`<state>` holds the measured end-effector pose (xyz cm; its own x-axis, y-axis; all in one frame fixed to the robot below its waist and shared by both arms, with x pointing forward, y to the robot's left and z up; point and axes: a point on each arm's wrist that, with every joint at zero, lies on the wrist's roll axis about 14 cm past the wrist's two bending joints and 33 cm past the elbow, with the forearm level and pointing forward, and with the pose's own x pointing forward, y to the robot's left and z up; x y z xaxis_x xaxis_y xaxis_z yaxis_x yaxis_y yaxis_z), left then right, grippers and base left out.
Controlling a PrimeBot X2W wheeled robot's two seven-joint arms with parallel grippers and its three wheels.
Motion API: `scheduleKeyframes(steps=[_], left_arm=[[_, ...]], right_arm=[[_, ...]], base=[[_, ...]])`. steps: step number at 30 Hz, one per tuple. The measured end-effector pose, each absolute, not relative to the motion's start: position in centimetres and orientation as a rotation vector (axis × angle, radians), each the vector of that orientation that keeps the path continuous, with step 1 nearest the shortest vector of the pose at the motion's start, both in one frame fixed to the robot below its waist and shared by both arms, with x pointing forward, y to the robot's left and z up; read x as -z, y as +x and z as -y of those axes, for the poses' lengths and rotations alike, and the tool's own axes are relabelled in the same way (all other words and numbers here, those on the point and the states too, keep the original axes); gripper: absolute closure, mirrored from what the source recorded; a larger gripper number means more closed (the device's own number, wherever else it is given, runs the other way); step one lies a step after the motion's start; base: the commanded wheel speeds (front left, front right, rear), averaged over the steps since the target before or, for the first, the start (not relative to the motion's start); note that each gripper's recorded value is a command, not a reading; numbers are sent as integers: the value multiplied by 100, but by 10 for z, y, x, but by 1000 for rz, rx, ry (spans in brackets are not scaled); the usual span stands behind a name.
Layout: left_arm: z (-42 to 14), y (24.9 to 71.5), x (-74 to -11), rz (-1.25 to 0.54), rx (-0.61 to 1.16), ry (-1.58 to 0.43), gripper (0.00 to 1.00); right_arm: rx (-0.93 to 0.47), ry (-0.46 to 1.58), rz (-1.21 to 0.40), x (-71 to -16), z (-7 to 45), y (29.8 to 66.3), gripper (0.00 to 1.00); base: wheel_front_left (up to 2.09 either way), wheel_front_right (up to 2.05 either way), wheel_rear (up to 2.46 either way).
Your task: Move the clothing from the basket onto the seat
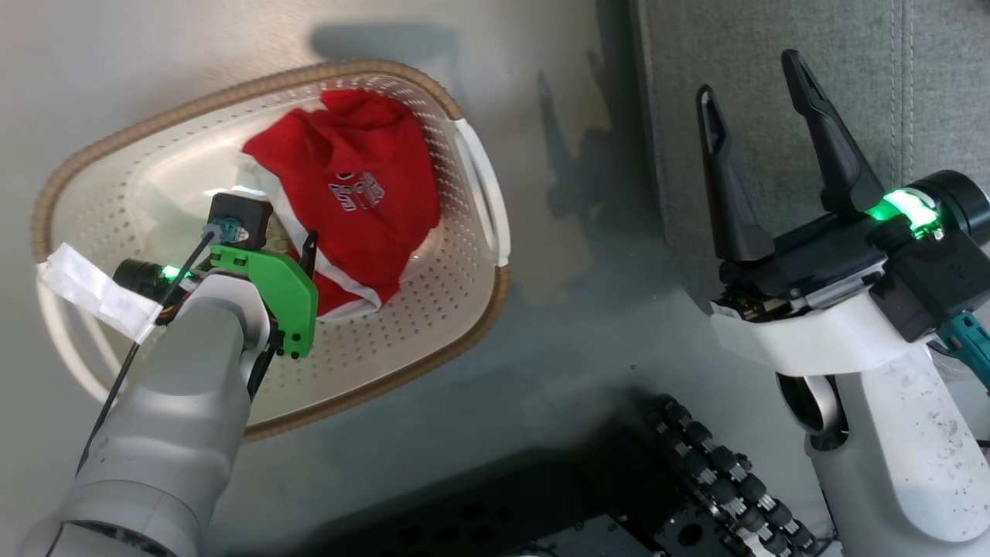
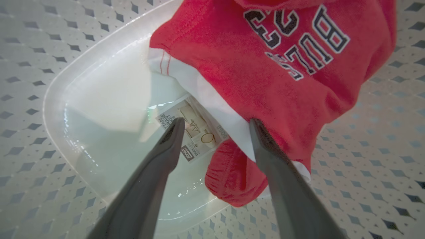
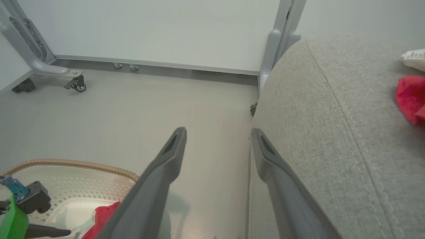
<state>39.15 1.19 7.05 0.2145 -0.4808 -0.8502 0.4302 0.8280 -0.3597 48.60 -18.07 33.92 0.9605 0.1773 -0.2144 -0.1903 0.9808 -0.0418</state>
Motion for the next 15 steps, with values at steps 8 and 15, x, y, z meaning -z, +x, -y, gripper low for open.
scheduleKeyframes(steps=[8, 15], left_arm=[[1, 384, -49, -1251, 662, -60, 0], [15, 388, -44, -1271, 624, -146, 0]], right_arm=[[-169, -72, -260, -325, 187, 479, 0], [-184, -71, -290, -315, 183, 475, 0]], base=[[0, 0, 0], [0, 0, 0]])
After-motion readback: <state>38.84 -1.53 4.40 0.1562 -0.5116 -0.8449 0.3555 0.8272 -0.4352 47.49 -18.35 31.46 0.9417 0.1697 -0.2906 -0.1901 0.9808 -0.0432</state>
